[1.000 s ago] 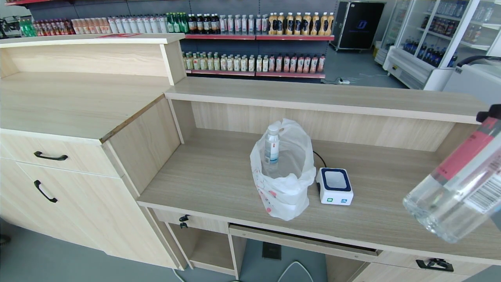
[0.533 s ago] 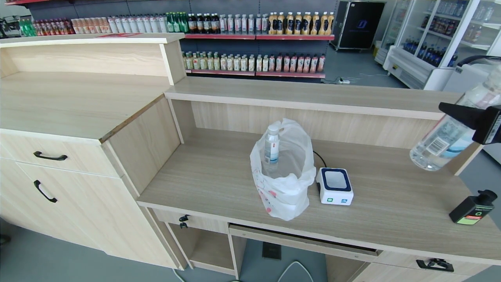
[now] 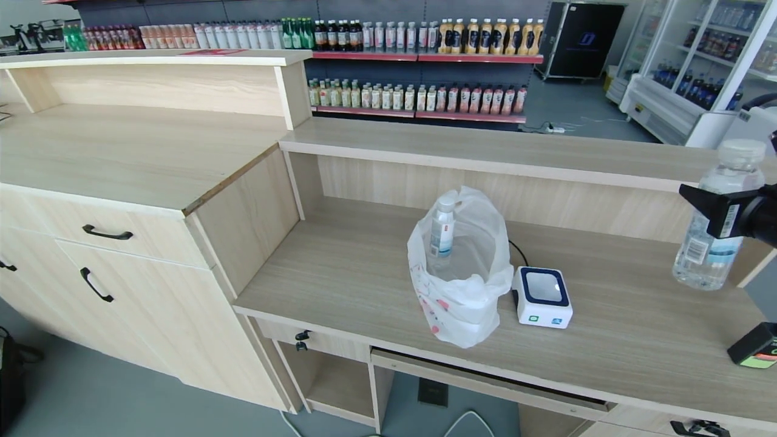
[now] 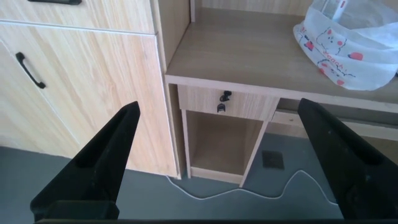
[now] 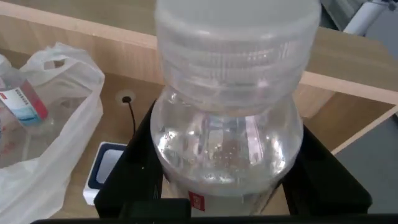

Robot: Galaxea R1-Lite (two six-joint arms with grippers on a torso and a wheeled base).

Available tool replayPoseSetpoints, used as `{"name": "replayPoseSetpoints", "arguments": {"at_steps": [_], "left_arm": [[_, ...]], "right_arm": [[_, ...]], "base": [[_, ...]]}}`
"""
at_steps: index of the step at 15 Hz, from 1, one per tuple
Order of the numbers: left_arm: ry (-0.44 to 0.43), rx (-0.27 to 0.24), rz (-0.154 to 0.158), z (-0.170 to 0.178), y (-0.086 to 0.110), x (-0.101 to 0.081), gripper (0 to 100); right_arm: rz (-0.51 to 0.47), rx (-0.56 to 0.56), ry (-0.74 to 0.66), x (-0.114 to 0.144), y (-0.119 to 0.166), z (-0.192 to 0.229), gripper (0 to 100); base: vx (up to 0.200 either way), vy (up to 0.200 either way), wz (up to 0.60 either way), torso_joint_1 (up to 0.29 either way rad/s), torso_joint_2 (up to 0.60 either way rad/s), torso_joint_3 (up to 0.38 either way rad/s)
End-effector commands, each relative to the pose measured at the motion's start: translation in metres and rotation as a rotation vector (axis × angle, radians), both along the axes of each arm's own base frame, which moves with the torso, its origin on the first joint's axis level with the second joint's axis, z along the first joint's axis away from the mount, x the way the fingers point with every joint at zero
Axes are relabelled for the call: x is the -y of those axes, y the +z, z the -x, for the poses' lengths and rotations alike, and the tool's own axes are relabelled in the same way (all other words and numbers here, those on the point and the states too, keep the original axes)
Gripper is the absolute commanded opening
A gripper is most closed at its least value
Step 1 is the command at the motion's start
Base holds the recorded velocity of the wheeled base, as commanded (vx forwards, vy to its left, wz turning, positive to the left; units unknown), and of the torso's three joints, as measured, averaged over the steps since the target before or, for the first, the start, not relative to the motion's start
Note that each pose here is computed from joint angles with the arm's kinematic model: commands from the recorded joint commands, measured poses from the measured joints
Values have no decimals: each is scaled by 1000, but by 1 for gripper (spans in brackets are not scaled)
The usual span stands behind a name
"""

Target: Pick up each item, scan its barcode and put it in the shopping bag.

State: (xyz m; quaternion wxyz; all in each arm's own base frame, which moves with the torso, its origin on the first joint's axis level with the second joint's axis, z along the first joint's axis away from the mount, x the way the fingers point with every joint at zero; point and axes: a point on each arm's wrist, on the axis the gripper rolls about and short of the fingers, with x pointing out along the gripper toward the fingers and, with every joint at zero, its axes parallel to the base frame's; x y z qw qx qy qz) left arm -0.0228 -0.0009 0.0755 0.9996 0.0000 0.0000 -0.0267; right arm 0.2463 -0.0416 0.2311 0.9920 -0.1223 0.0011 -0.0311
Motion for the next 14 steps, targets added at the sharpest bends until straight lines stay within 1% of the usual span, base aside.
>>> {"name": "replayPoseSetpoints", "arguments": {"at_steps": [1,3,5,7,9,12,14], "left_arm": [[0,-2,0,0,0,0,100],[0,-2,0,0,0,0,100],[0,-2,0,0,0,0,100],[1,-1,-2,0,0,0,100],[0,-2,0,0,0,0,100],[0,-1,-2,0,0,0,100],[0,-2,0,0,0,0,100]], "right_arm": [[23,-39,-5,5,-15,-17,0],[73,-54,7,6,-26,-28,0],[141,-102,10,8,-39,-36,0],[193,-117,14,9,-48,-46,0],[258,-85,10,12,-57,-56,0],[339,-32,4,14,-63,-65,0],[388,3,31,14,-71,-70,0]], "base": [[0,0,600,12,7,-2],[0,0,600,7,2,5],[0,0,0,0,0,0],[0,0,0,0,0,0],[0,0,0,0,0,0],[0,0,0,0,0,0],[0,0,0,0,0,0]]}}
